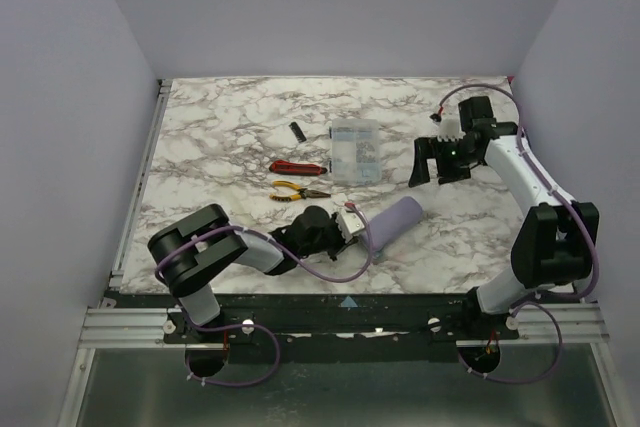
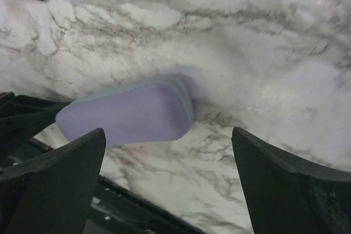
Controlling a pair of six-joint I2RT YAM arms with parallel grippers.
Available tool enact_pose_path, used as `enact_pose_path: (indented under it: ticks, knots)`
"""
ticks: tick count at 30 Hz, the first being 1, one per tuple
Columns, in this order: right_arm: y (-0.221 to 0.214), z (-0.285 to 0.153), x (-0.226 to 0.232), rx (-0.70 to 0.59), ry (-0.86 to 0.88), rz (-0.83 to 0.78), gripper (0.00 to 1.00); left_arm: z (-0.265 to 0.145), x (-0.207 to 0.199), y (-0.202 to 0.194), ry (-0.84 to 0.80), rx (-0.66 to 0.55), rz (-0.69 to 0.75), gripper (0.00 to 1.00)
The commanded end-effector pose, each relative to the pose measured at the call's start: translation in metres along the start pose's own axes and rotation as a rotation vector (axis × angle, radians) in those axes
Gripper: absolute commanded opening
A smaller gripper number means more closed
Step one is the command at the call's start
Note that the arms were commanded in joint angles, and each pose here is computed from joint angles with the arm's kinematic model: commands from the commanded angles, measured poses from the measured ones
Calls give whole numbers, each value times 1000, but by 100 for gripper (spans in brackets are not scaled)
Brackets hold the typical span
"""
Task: Open the umbrella
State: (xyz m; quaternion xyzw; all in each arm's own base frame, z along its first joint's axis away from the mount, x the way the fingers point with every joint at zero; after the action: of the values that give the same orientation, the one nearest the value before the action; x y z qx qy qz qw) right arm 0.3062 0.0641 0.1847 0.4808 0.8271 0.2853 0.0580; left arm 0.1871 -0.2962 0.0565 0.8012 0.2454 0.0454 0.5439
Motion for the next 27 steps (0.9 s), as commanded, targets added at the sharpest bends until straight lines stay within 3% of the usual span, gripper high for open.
enact_pose_path:
  ticks: [1, 9, 21, 27]
  knots:
    - [-36, 3, 34, 175, 143, 338, 99, 14, -11, 9, 16, -13, -23, 0]
    - [-54, 29, 47, 183, 259, 487, 95, 26, -32, 14, -12, -18, -13, 0]
    - [-69, 73, 35, 248, 219, 485, 80, 32, -44, 14, -70, -9, 7, 0]
    - [-77, 83, 29, 281, 237, 394, 39, 30, -40, 15, -46, 13, 0, 0]
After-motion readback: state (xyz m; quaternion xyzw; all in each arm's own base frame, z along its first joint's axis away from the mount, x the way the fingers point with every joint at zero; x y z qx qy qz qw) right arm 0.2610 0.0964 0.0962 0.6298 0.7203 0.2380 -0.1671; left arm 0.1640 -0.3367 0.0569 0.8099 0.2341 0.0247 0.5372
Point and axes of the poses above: each gripper's point midway between its finger pads, its own z axis out along the fingers, its own x axis along the line the jaws close on, y = z × x, the point moved 6 cm from there along -z, back along the fingers, and after that the axes turned 13 degrees about -z, right-handed, at the moved point
